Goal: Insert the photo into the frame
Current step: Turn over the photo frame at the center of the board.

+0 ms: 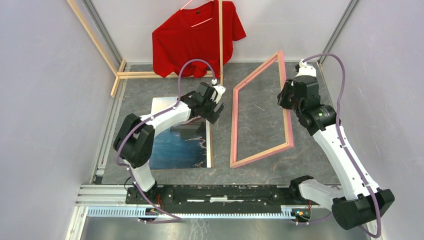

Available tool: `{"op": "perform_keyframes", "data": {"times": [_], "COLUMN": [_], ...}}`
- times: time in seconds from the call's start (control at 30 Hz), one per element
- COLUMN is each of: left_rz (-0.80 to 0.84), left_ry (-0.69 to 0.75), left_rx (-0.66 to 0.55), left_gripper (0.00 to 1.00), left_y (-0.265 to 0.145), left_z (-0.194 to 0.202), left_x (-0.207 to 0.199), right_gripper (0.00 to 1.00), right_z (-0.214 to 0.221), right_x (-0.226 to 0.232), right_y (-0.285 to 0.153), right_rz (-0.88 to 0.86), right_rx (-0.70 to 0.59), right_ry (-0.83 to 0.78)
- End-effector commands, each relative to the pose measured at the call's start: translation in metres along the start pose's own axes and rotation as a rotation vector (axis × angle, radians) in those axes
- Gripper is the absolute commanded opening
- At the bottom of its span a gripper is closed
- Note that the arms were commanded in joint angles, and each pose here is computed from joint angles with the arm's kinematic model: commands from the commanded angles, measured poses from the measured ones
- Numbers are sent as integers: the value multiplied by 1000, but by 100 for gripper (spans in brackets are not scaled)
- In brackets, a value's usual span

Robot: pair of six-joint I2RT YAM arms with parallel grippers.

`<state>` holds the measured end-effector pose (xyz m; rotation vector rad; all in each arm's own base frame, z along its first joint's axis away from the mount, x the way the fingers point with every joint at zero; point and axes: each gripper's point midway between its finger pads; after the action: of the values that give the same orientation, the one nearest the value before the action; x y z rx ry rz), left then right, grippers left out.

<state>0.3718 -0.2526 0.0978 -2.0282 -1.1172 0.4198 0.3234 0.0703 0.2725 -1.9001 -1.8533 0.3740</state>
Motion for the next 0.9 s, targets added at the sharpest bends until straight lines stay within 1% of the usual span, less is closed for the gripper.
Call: {"op": "perform_keyframes", "data": {"times": [0.0,0.13,0.27,0.37,0.57,0.77,0.87], "left_rz": [-75,-99,-128,-143,-219,-227,-225], "left_ry": [101,129,169,199,251,266,272], "left_rx": [-58,-39,-38,-40,-9,-3,9], "left_gripper": [100,100,100,100,100,100,100], "left_y": [5,17,19,20,35,37,38], "left_z": [-3,8,10,10,17,18,22], "left_x": [9,5,-3,-6,5,7,6], "right_gripper": [7,6,4,3,2,1,1], "right_z": [45,68,92,103,123,160,173], "right_x": [-35,-47,-56,-61,-75,-93,-104], "right_y": [12,17,25,29,34,50,57], "right_rz": [124,156,173,176,223,296,352], "right_rx": [117,135,177,203,230,259,296], "right_ry": [-116,-132,-145,-150,-175,-192,-223]}}
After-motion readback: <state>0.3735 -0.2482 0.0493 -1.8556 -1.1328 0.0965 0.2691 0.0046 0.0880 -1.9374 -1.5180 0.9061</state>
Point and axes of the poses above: each gripper's point midway between its finger pads, its own y axis out along the fingers, its own x axis along the line the jaws close on, z = x × y, and after that the axes turned 4 degrees about -y, right-handed
